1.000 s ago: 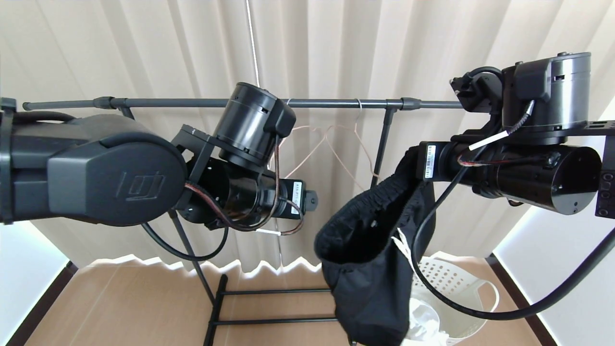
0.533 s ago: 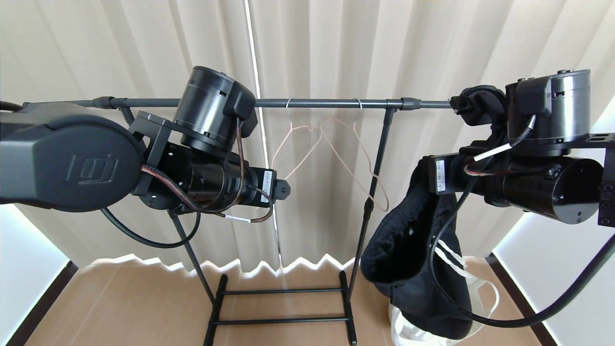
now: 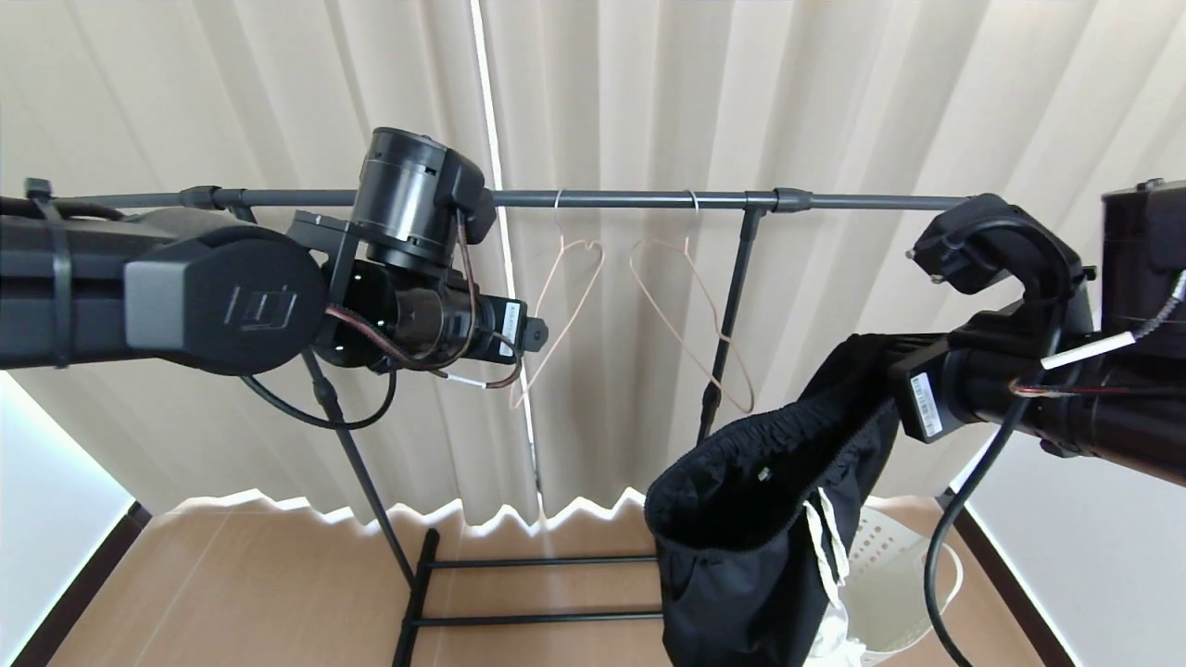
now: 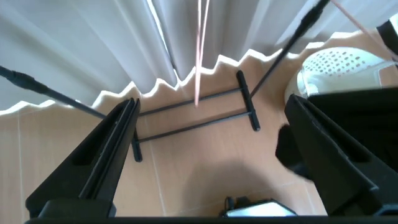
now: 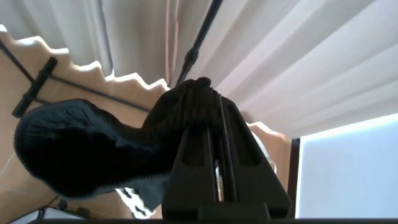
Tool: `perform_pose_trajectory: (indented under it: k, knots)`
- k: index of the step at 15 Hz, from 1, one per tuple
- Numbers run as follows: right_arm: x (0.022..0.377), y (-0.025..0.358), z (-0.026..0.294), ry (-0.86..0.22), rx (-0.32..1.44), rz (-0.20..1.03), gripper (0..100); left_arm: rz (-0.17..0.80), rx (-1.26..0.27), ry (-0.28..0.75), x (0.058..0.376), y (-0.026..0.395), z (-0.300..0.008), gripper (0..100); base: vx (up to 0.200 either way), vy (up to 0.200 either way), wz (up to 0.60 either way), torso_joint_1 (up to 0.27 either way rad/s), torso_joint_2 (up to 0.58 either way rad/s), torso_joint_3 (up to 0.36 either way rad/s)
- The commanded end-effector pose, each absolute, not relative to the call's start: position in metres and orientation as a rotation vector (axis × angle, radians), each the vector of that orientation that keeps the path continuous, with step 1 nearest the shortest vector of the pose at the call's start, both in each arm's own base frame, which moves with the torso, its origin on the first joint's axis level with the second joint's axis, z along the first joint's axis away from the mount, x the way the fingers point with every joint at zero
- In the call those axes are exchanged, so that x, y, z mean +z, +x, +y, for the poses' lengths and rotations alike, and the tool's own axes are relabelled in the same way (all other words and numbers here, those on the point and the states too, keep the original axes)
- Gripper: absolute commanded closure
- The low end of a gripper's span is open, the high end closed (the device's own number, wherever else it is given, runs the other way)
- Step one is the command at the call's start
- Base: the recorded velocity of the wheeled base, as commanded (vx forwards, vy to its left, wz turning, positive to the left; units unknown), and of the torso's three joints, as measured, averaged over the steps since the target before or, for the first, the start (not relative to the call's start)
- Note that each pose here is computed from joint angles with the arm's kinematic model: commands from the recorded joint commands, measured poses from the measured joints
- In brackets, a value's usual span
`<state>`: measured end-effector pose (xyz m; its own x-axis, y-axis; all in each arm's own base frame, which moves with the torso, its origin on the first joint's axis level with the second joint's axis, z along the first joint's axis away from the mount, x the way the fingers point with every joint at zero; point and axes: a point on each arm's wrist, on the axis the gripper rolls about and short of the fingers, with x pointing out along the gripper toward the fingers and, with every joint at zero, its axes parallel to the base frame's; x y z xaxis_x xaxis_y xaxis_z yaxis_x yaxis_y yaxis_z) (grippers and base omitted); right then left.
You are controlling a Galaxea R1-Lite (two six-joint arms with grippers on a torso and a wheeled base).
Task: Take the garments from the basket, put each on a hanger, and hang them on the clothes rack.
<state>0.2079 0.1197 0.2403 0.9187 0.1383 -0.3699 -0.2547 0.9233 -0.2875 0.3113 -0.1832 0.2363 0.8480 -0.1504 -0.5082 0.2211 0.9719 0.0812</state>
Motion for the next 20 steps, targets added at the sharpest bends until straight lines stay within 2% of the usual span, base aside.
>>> perform_pose_trajectory:
  k: [1,8,9,11,13,20]
  knots:
    - [0.248,0.192,0.114,-0.331,0.237,0.314,100,0.540,-0.171,0.147,0.215,0.350,-0.195,0,0.000,0.000,0.00,0.000,0.00,0.000]
    - [0.247,0.190,0.128,-0.352,0.295,0.297,100,0.477,-0.123,0.102,0.176,0.434,-0.224,0,0.000,0.000,0.00,0.000,0.00,0.000]
    - [0.246,0.191,0.130,-0.354,0.298,0.286,100,0.502,-0.105,0.106,0.160,0.440,-0.225,0,0.000,0.000,0.00,0.000,0.00,0.000]
    - [0.240,0.197,0.134,-0.368,0.298,0.268,100,0.456,-0.094,0.085,0.138,0.456,-0.228,0,0.000,0.000,0.00,0.000,0.00,0.000]
    - [0.236,0.200,0.137,-0.382,0.304,0.270,100,0.418,-0.078,0.061,0.133,0.465,-0.222,0,0.000,0.000,0.00,0.000,0.00,0.000]
    - [0.235,0.198,0.138,-0.386,0.310,0.271,100,0.401,-0.041,0.042,0.137,0.467,-0.216,0,0.000,0.000,0.00,0.000,0.00,0.000]
